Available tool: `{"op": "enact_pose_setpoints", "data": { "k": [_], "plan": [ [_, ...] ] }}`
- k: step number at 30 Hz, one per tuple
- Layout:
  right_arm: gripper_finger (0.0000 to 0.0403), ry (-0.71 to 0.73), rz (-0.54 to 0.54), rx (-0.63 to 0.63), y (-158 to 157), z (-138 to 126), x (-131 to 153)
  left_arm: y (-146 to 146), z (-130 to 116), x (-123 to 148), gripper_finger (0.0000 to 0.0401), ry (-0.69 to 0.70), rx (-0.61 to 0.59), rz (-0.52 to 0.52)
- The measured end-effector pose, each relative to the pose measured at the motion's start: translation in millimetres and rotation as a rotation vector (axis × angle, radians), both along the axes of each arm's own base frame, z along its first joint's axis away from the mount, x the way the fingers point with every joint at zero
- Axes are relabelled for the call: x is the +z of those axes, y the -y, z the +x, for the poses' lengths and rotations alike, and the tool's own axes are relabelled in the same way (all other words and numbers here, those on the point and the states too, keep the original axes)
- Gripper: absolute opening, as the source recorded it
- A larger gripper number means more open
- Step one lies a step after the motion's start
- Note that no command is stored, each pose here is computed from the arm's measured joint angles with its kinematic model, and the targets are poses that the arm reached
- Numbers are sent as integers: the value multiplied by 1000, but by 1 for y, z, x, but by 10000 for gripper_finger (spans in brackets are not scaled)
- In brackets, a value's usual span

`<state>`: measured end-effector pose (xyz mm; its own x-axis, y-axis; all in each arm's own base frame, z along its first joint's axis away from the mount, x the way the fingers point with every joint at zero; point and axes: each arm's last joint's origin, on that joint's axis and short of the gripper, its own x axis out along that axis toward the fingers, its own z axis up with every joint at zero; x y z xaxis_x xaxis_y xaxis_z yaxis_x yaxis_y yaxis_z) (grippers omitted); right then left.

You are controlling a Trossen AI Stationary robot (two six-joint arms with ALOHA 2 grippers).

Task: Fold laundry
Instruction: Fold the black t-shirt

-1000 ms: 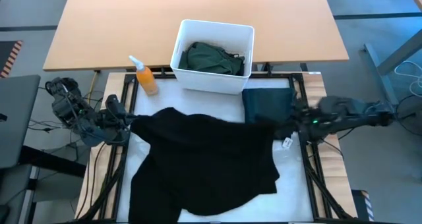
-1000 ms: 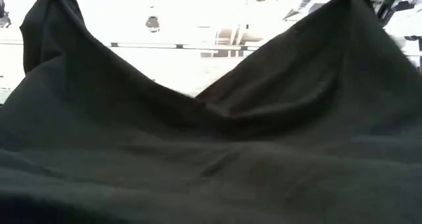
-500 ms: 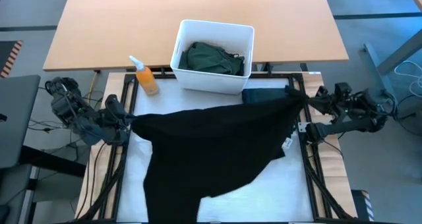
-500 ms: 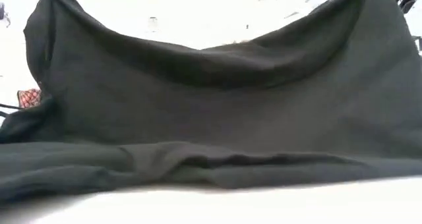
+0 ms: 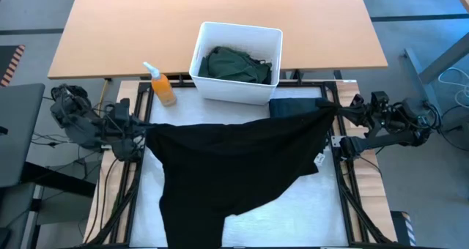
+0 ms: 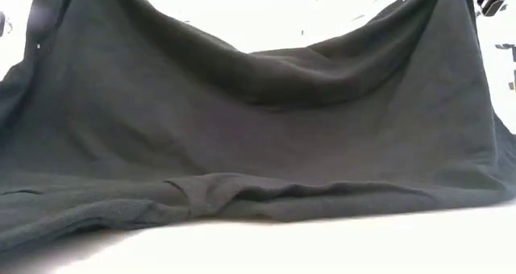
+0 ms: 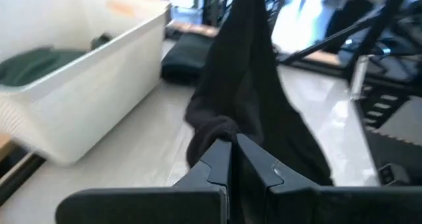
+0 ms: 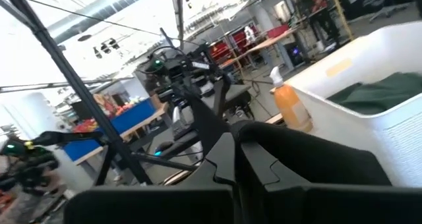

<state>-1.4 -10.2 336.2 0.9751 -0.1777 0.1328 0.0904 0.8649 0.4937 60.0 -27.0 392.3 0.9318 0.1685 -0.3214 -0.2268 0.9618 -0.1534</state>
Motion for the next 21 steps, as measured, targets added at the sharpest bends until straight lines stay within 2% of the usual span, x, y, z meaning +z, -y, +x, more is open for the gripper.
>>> {"op": "enact_pose_setpoints", "data": {
  "k": [5, 8, 11, 15, 19, 21],
  "plan": [
    [21, 19, 13, -114, 3, -1, 2, 2, 2, 7, 0, 55, -32, 25],
    [21, 29, 32, -216, 6, 1, 5, 0, 1, 6, 0, 59, 28, 9],
    [21, 10, 74, -282, 6, 11, 7, -1, 2, -1, 0, 87, 155, -64],
    [21, -58, 126, -326, 2, 38, 8, -2, 4, -17, 0, 94, 280, -245],
    [21, -155, 116, -359, -2, 66, 5, 3, 11, -36, 0, 45, 307, -333],
    [21, -187, 107, -383, -2, 75, 6, 4, 14, -42, 0, 35, 323, -338]
  ]
}}
